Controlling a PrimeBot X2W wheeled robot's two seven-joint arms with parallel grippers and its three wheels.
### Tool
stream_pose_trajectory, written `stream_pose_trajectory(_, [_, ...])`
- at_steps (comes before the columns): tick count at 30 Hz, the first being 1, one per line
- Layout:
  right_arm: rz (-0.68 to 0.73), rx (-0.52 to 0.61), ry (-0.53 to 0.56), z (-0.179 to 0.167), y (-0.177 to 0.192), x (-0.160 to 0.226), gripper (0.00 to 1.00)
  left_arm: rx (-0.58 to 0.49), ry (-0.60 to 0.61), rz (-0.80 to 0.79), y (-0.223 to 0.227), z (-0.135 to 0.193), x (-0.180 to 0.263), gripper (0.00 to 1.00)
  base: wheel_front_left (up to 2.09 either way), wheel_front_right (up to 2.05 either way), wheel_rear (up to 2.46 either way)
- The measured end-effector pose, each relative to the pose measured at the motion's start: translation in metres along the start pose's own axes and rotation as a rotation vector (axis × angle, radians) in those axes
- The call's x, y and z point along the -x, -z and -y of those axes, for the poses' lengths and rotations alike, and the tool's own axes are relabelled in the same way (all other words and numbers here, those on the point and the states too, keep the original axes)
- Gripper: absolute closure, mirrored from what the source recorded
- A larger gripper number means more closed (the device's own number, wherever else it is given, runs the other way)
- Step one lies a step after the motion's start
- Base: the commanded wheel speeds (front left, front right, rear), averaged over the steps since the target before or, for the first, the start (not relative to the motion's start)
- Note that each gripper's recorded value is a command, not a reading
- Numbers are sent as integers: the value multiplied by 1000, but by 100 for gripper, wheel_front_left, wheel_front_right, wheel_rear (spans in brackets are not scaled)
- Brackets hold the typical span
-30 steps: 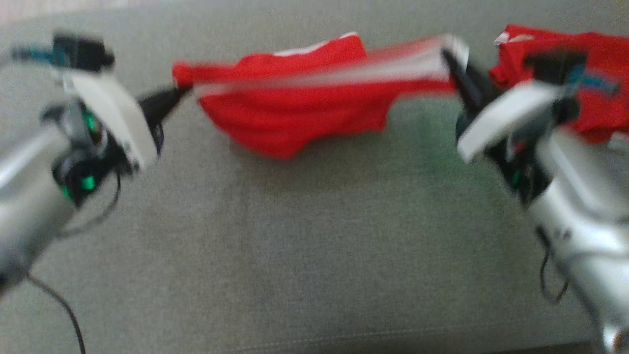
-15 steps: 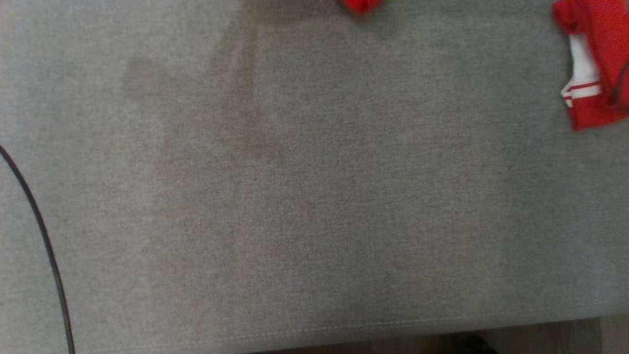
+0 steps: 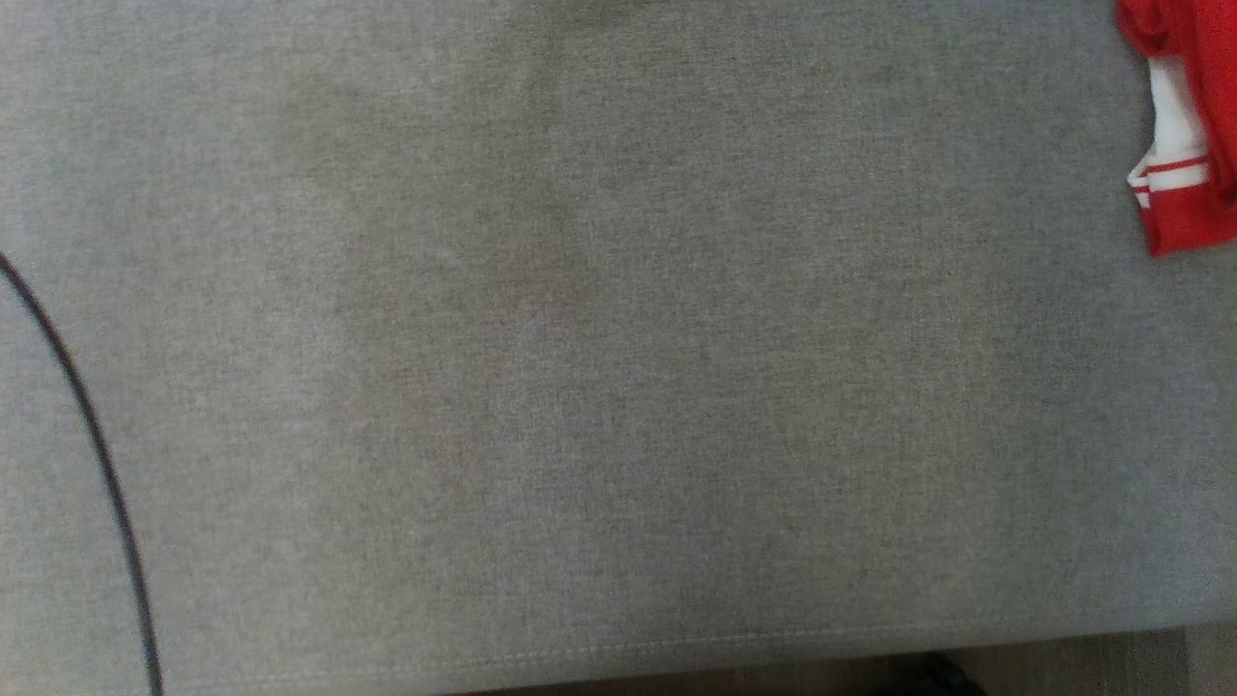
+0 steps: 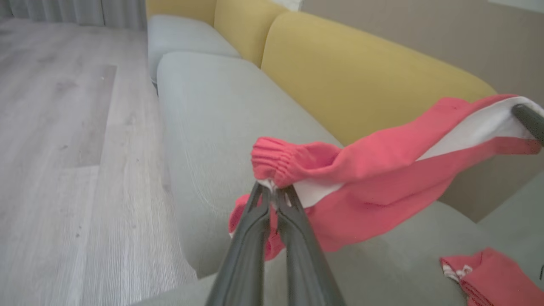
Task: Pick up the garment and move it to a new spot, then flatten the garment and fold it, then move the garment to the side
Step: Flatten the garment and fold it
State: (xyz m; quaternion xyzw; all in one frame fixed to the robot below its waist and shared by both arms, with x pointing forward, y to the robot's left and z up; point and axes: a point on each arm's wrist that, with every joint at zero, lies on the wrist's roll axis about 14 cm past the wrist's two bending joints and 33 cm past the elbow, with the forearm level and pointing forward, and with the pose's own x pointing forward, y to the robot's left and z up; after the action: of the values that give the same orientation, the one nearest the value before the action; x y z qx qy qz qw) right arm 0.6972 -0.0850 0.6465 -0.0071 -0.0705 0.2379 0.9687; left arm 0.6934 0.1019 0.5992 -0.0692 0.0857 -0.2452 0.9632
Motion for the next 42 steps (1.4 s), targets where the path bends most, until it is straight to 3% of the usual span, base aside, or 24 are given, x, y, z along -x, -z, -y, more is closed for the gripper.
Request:
stream_pose_trajectory(7, [-389, -46, -46, -26, 137, 64, 100, 24, 74, -308, 142, 29, 38, 100, 0, 0, 0])
stream_pose_trajectory(12, [-550, -105, -54, -38, 178, 122, 100, 75, 85, -375, 171, 40, 75, 100, 0, 0, 0])
stream_pose_trajectory(21, [-837, -209, -82, -74, 206, 245, 100, 191, 165, -641, 229, 94, 177, 100, 0, 0, 0])
stream_pose_trajectory(28, [-967, -245, -117, -90, 187, 319, 100, 203, 284, -787, 236, 143, 252, 100, 0, 0, 0])
stream_pose_trajectory(36, [-1030, -228, -96, -75, 164, 359, 100, 217, 367, -879, 229, 177, 294, 100, 0, 0, 0])
stream_pose_trajectory(42, [-1030, -264, -121, -81, 158, 350, 100, 241, 350, -903, 229, 174, 296, 100, 0, 0, 0])
